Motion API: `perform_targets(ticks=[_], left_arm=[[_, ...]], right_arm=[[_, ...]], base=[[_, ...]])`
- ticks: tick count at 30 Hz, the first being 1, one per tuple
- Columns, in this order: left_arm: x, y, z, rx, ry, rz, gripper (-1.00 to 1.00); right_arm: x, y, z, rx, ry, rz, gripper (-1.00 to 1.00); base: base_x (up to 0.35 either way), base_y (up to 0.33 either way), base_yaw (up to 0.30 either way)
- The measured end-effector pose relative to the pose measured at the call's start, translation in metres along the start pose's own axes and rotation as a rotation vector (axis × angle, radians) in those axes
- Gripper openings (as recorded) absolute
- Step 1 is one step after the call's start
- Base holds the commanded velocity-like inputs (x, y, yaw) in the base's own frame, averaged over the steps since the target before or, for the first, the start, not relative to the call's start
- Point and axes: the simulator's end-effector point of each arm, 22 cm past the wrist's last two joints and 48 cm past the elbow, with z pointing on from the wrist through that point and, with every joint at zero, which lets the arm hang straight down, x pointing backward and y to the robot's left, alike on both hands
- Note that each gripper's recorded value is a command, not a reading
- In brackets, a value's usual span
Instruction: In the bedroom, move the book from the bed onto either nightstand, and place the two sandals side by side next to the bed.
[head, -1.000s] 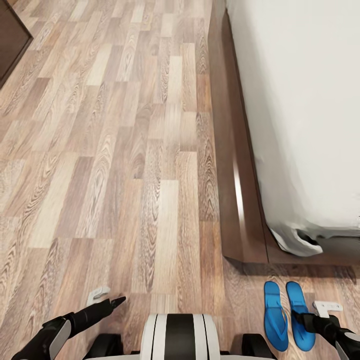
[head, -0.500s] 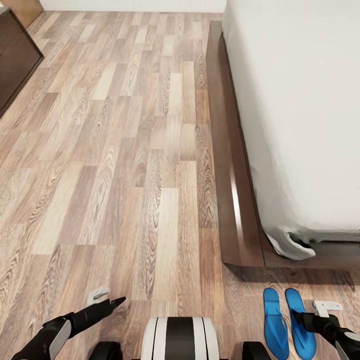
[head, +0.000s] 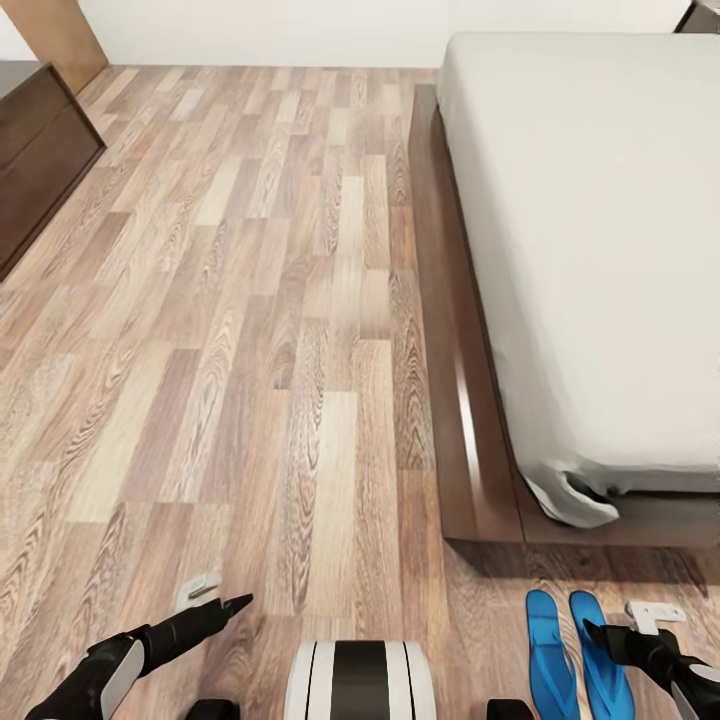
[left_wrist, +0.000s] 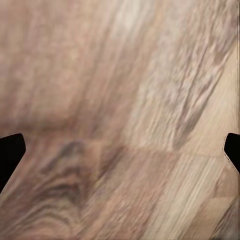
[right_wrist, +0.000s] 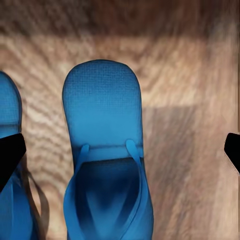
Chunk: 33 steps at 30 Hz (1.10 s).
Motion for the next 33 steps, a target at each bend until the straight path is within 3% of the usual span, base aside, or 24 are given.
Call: perform_targets(ticks=[8,10,12,14,15,18,19,23,33], left_arm=[[-0.002,-0.02,0.001,0.028,-0.012,0.002,1.0],[0.001,-0.023,0.001,0.032,-0.01,-0.001,1.0],[0.002,-0.025,0.0,0.033,-0.011,0.0,1.0],[0.0,-0.027,-0.001,0.036,-0.017,0.003,1.0],[-0.001,-0.028,-0.002,0.038,-0.02,0.005,1.0],[-0.001,-0.032,-0.003,0.044,-0.023,0.007,1.0],[0.002,-0.032,-0.004,0.042,-0.022,0.006,1.0],[-0.002,-0.033,-0.006,0.042,-0.061,0.029,1.0],[-0.007,-0.046,-0.011,0.057,-0.09,0.043,1.0]], right_arm=[[-0.007,-0.002,-0.007,-0.004,-0.021,0.023,1.0],[-0.003,0.003,-0.009,-0.03,-0.017,0.046,1.0],[0.001,0.026,-0.013,-0.155,-0.019,0.117,1.0],[0.0,0.062,-0.024,-0.336,-0.033,0.187,1.0],[-0.001,0.071,-0.029,-0.384,-0.038,0.201,1.0],[0.006,0.111,-0.055,-0.611,-0.036,0.264,1.0],[0.013,0.115,-0.059,-0.635,-0.024,0.281,1.0],[0.029,0.12,-0.066,-0.661,0.004,0.321,1.0],[0.018,0.119,-0.075,-0.67,-0.027,0.324,1.0]], base=[[0.0,0.0,0.0],[0.0,0.0,0.0],[0.0,0.0,0.0],[0.0,0.0,0.0],[0.0,0.0,0.0],[0.0,0.0,0.0],[0.0,0.0,0.0],[0.0,0.0,0.0],[0.0,0.0,0.0]])
